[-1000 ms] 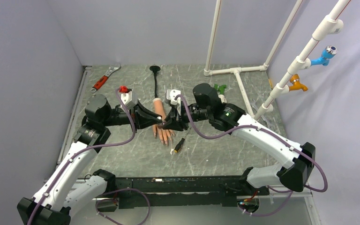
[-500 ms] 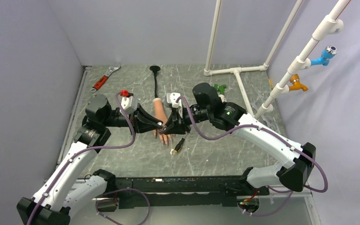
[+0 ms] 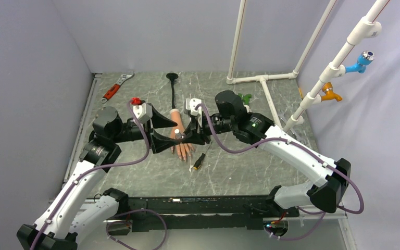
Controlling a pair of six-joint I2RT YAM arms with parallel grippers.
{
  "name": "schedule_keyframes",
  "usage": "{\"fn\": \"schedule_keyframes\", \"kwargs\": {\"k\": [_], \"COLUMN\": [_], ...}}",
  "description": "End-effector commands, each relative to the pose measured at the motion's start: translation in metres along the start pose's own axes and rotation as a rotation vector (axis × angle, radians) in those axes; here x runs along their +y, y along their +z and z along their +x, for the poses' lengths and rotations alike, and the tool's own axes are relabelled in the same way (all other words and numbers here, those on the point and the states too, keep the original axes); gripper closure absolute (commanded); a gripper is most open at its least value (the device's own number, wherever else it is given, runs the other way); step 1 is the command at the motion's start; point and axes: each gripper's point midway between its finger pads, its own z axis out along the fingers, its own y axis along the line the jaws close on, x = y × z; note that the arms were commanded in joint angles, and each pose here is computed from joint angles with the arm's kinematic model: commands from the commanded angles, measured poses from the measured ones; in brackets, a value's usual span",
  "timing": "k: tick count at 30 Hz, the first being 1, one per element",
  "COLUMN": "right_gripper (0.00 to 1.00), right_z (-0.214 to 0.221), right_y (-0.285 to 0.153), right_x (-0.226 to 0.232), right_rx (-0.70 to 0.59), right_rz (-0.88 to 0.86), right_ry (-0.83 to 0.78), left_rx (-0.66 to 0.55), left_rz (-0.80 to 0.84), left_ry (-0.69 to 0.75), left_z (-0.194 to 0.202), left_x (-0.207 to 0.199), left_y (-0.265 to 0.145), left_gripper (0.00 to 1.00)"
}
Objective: Paint the nails
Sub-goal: Screw the nail polish bottle.
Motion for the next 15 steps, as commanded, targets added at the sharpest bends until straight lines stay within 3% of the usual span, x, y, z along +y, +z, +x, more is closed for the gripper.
{"fn": "schedule_keyframes", "kwargs": {"k": [1, 7, 15], "right_gripper": [1.00, 1.00, 1.00], "right_z": [-0.034, -0.041, -0.043], "right_y": [-0.004, 0.000, 0.009], "right_x": [-0.033, -0.045, -0.045], "right_rx": [-0.108, -0.143, -0.136], "right_rz": [0.172, 0.224, 0.197], "right_ry": [-0.030, -0.004, 0.008], "left_rx": [-0.035, -0.061, -0.156], "left_rz": [-0.199, -0.331, -0.357], "left_ry": [-0.021, -0.060, -0.067], "left_z": [-0.016, -0.018, -0.030], "left_x": [0.030, 0.050, 0.049], "left_y": [-0.003, -0.009, -0.012], "left_gripper": [0.28, 0.30, 0.41]}}
